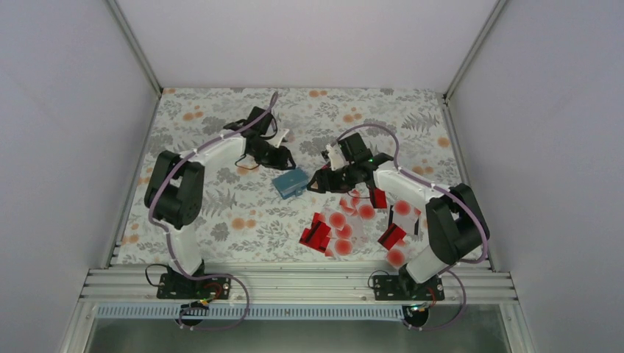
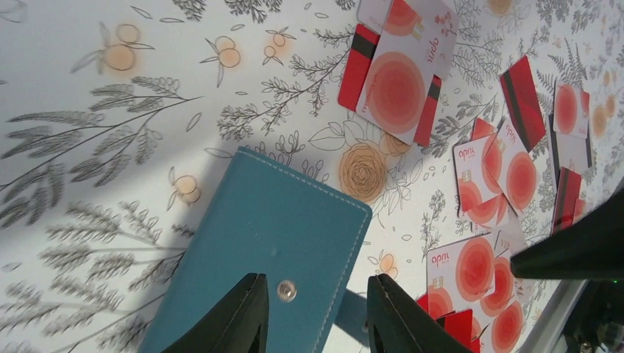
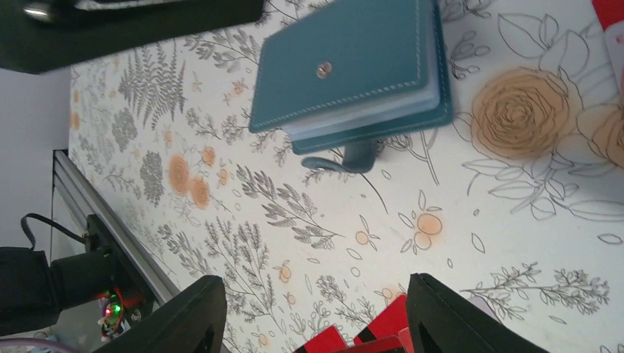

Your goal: Put the credit cards into the card holder

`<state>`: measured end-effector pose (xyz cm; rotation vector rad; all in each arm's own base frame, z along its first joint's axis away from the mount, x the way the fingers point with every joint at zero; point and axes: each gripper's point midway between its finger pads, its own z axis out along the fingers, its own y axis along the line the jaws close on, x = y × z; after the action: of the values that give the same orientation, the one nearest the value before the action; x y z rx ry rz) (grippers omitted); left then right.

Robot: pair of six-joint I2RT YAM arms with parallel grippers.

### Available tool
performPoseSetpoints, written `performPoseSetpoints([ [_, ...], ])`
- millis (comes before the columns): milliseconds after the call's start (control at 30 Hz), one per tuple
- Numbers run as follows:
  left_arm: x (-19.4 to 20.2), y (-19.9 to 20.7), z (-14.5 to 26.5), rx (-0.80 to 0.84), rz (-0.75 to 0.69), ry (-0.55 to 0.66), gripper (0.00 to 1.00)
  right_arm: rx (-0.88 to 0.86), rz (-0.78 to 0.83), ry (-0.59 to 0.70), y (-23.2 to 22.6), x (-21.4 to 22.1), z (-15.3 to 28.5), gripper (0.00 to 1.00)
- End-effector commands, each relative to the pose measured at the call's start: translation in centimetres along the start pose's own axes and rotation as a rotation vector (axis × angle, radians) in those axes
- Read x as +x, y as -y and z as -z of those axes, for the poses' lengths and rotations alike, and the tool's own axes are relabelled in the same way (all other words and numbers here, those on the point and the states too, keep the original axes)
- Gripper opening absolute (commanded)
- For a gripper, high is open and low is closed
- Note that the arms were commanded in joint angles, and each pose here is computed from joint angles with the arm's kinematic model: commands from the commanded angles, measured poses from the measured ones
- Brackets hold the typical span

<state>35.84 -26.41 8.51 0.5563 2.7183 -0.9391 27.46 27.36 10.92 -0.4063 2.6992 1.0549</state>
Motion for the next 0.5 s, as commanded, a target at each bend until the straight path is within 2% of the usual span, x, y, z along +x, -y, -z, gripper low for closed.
performPoseSetpoints([
  [0,1.6,-1.5,1.5,-0.11,-0.011,-0.004,0.34,0.038,-0.012,0.0,0.7,0.5,0.2,0.61],
  [233,4.3,-3.3,-0.3,-0.119,0.012,-0.069,0.19,0.012,-0.02,-0.038,0.6,1.0,-1.2,0.55],
  [467,6.1,-3.7,-2.5,-0.101,0.01,-0.132,0.16,-0.004,-0.014,-0.067,0.8,1.7,-2.6,0.5],
])
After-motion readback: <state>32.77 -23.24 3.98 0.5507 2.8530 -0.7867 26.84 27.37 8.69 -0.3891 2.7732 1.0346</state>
